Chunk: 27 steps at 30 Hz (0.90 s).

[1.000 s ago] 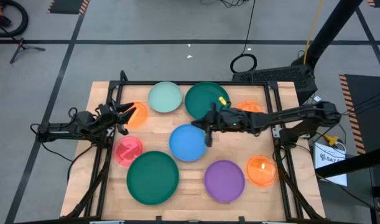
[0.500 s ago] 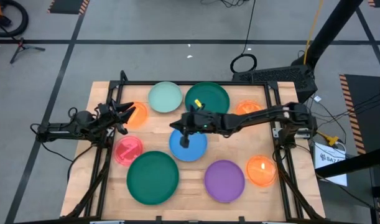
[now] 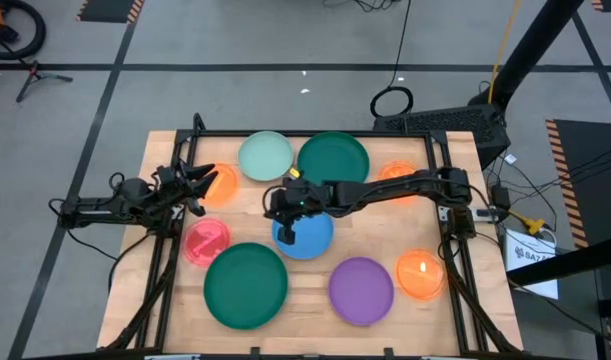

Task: Stack plastic plates
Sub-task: Stack the bottom green plate on the top green plate

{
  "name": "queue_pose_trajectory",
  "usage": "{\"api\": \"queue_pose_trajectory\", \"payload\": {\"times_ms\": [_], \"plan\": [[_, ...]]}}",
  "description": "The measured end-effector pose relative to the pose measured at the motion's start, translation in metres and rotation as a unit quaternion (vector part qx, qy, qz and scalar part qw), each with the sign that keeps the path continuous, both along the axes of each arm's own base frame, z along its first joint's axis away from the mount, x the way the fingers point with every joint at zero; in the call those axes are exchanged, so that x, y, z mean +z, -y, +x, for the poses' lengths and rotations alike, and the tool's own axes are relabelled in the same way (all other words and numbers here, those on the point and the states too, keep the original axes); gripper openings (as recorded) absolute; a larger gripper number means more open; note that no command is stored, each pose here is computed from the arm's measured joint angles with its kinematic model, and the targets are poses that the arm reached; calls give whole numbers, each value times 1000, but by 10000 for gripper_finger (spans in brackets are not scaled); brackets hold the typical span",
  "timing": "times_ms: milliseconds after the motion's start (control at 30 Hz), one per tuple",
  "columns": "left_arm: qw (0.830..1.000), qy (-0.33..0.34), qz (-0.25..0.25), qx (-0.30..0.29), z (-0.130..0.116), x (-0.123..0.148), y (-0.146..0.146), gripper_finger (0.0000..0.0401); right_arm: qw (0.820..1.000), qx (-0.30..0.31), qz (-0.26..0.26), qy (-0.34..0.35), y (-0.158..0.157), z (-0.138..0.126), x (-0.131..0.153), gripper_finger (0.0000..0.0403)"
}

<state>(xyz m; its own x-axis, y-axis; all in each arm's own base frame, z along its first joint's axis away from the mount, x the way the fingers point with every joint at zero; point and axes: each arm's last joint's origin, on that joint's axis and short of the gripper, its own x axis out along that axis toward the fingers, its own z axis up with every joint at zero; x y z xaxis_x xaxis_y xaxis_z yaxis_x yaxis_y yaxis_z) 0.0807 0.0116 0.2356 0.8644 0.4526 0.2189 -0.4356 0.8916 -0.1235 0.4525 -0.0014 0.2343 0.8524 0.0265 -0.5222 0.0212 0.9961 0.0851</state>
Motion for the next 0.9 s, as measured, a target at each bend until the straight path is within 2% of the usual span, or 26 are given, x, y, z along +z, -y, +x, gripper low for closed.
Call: {"api": "queue_pose_trajectory", "payload": {"times_ms": [133, 900], "plan": [[1000, 0, 0, 0, 0, 0, 0, 122, 1000, 0, 0, -25, 0, -2, -5, 9], [1000, -1, 0, 0, 0, 0, 0, 122, 1000, -4, 5, -5, 0, 0, -1, 9]]}}
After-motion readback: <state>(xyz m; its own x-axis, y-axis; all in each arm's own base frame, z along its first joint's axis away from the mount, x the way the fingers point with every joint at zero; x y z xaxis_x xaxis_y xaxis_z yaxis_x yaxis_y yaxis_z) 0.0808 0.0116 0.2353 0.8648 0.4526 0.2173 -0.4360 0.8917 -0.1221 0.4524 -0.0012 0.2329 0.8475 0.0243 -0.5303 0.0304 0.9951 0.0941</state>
